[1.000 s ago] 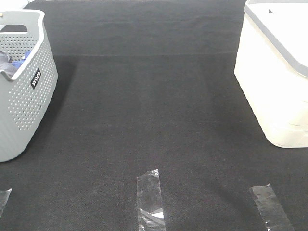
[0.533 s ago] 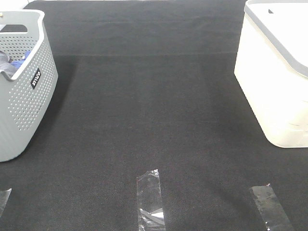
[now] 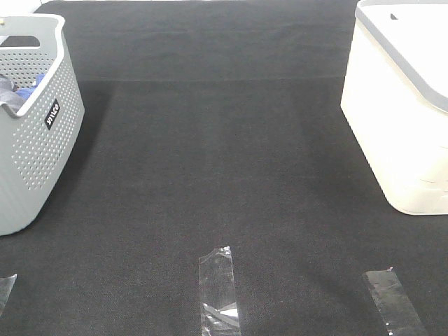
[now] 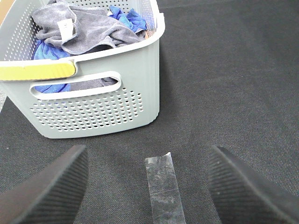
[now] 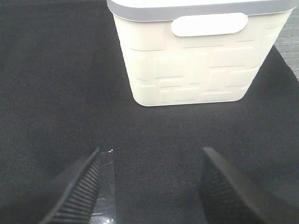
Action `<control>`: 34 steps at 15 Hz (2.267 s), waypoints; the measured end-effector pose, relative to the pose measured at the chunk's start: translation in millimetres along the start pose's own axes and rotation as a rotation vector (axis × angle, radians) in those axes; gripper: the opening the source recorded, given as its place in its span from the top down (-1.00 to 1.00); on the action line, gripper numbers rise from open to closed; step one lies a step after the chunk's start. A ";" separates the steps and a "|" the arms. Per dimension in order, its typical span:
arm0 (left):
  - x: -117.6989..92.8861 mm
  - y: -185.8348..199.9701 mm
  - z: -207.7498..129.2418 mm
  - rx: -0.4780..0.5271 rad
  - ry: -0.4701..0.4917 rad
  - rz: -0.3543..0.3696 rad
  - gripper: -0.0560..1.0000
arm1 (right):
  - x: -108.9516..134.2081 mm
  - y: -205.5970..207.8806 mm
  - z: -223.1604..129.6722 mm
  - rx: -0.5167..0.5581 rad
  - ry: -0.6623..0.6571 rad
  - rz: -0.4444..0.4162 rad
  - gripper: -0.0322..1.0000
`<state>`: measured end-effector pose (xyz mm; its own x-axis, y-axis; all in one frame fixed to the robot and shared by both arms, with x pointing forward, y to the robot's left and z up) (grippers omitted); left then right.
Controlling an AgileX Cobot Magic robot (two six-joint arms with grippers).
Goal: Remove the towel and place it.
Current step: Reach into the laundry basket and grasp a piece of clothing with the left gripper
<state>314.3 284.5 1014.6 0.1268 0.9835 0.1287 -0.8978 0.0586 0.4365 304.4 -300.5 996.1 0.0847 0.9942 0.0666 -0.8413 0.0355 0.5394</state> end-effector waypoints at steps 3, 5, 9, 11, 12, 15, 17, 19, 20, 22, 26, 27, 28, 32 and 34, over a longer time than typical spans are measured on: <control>0.0 0.0 0.0 0.000 0.000 0.000 -0.40 | 0.0 0.0 0.0 0.000 0.000 0.000 -0.17; 0.0 0.0 0.0 0.000 0.000 0.000 -0.40 | 0.0 0.0 0.0 0.000 0.000 0.000 -0.17; 6.0 6.5 31.5 -0.148 0.015 0.030 -0.40 | 0.0 0.0 0.0 0.000 0.000 0.000 -0.17; 14.8 2.5 70.1 -0.293 0.099 0.043 -0.40 | 0.0 0.0 0.0 0.000 0.000 0.000 -0.17; 21.7 -6.5 86.2 -0.330 0.136 0.055 -0.40 | 0.0 0.0 0.0 0.000 0.000 0.000 -0.17; 43.1 -47.3 121.3 -0.372 0.188 0.099 -0.40 | 0.0 0.0 0.0 0.000 0.000 0.000 -0.17; 52.1 -78.5 132.9 -0.322 0.215 0.105 -0.40 | 0.0 0.0 0.0 0.000 0.000 0.000 -0.17; 59.7 -103.3 150.2 -0.261 0.205 0.107 -0.40 | 0.0 0.0 0.0 0.000 0.000 0.000 -0.17; 64.1 -113.8 164.9 -0.236 0.191 0.107 -0.40 | 0.0 0.0 0.0 0.000 0.000 0.000 -0.17; 70.8 -135.3 188.9 -0.149 0.172 0.096 -0.40 | 0.0 0.0 0.0 0.000 0.000 0.000 -0.17; 95.7 -190.7 198.7 0.156 0.216 0.149 -0.40 | 0.0 0.0 0.0 0.000 0.000 0.000 -0.17; 111.5 -203.9 193.3 0.279 0.208 0.219 -0.40 | 0.0 0.0 0.0 0.000 0.000 0.000 -0.17; 120.9 -210.2 189.8 0.353 0.201 0.262 -0.38 | 0.0 0.0 0.0 0.000 0.000 0.000 -0.17; 141.7 -245.6 180.7 0.539 0.183 0.343 -0.30 | 0.0 0.0 0.0 0.000 0.000 0.000 -0.17; 144.0 -273.3 171.2 0.596 0.182 0.341 -0.30 | 0.0 0.0 0.0 0.000 0.000 0.000 -0.17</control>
<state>650.1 380.9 1066.3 -0.2393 0.9463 0.2172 -0.4846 -0.3103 0.8178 304.4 -300.5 996.1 0.0847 0.9942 0.0666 -0.8413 0.0355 0.5394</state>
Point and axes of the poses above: a point on each arm's last joint axis where the gripper is mounted, y pointing back along that axis away from the gripper, x along the wrist's bending axis when the last joint is at zero, z = x × y, the point moved 9 cm from there along -y, pointing out along that axis toward the gripper, and after that the axes turned 5 degrees about -y, right-handed, at the moved point
